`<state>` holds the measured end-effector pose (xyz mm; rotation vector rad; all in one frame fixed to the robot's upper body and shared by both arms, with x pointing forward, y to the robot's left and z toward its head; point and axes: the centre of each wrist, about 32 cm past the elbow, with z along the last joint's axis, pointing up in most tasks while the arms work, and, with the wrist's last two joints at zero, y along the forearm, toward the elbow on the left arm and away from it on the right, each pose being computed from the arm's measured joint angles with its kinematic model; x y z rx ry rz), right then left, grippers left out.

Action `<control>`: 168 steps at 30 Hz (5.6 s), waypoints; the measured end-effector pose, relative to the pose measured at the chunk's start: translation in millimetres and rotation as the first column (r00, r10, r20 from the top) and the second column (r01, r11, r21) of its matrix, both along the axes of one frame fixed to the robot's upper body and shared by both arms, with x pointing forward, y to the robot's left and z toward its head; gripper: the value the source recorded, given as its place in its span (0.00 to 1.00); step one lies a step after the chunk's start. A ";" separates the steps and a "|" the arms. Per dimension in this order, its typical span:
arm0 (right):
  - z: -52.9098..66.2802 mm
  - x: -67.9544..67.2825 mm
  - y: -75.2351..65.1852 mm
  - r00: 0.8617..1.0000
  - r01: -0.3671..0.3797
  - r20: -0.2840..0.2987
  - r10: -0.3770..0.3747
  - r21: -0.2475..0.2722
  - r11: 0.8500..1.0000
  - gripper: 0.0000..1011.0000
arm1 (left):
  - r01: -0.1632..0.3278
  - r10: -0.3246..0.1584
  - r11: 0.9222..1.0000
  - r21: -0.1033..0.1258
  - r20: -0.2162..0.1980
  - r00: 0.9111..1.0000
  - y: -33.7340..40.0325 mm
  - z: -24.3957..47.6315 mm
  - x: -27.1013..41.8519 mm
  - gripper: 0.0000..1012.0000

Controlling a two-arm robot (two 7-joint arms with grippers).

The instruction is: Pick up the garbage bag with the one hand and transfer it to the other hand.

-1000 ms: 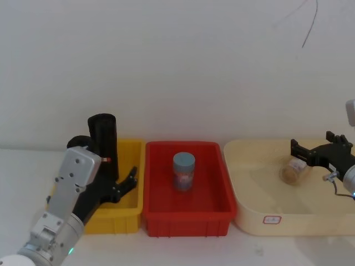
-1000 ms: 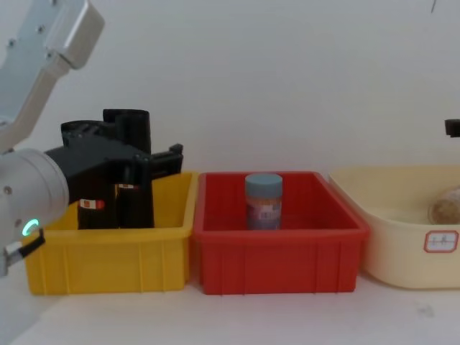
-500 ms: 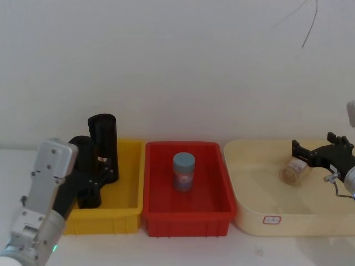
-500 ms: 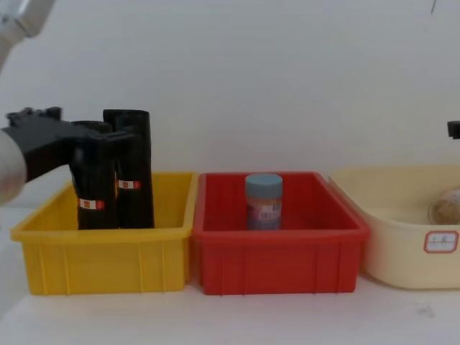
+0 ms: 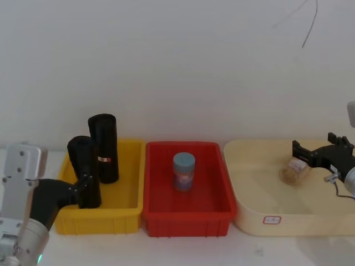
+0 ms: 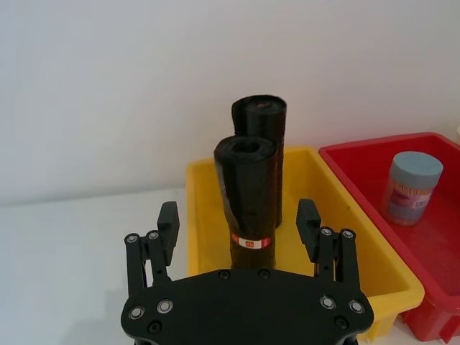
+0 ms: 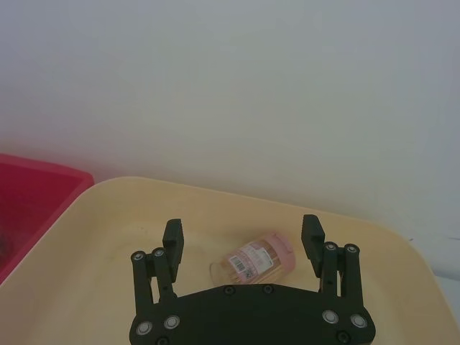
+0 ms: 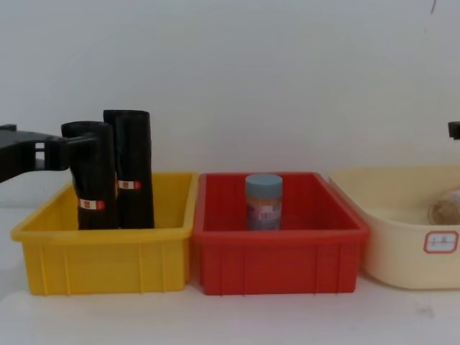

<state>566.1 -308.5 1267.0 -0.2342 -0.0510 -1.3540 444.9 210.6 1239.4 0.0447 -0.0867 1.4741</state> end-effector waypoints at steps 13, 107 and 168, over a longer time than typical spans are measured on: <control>0.0 0.0 0.1 1.000 0.000 0.000 0.000 0.000 1.000 0.99 | 0.044 -0.050 0.994 -0.100 -0.057 0.997 12.2 -10.5 18.2 0.99; 0.0 0.0 0.1 1.000 0.000 0.000 0.000 0.000 1.000 0.99 | 0.138 -0.136 0.987 -0.085 0.021 0.990 7.1 -28.6 96.3 0.51; -0.2 0.5 -4.3 0.998 -0.064 0.007 0.064 -0.014 0.998 0.99 | 0.452 -0.319 0.805 -0.385 0.362 0.876 25.5 87.1 76.8 0.49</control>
